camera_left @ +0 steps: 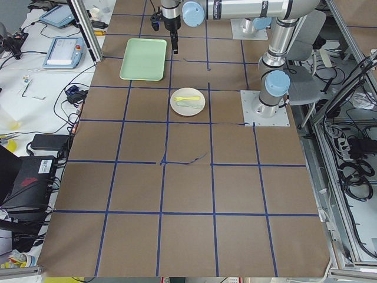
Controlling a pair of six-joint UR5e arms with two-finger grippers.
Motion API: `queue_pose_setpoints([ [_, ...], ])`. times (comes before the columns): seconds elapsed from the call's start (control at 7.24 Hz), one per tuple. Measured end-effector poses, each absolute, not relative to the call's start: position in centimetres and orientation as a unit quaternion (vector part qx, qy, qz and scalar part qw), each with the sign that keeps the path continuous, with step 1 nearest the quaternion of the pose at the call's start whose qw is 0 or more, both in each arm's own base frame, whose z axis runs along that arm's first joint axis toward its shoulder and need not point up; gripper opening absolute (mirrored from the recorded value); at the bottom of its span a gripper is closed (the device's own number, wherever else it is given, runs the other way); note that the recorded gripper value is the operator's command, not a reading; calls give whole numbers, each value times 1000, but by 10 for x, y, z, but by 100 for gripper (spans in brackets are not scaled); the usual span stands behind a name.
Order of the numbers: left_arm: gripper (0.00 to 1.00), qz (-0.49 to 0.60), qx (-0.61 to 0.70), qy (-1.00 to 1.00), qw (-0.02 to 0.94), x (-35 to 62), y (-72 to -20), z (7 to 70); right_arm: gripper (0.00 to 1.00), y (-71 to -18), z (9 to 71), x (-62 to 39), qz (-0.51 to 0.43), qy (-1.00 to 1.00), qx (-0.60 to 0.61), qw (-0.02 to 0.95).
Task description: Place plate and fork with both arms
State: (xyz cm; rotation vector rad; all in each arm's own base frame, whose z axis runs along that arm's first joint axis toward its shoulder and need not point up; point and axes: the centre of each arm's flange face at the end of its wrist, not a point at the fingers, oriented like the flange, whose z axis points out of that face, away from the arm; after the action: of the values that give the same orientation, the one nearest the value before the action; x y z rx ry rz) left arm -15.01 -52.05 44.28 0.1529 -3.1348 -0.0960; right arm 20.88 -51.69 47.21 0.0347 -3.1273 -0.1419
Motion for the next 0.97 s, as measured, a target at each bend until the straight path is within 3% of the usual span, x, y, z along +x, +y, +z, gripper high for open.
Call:
queue_pose_setpoints([
  [0.97,100,-21,55,-998,2,-151,-524,436,100,-523,469,210,-29,-1000,9,1],
])
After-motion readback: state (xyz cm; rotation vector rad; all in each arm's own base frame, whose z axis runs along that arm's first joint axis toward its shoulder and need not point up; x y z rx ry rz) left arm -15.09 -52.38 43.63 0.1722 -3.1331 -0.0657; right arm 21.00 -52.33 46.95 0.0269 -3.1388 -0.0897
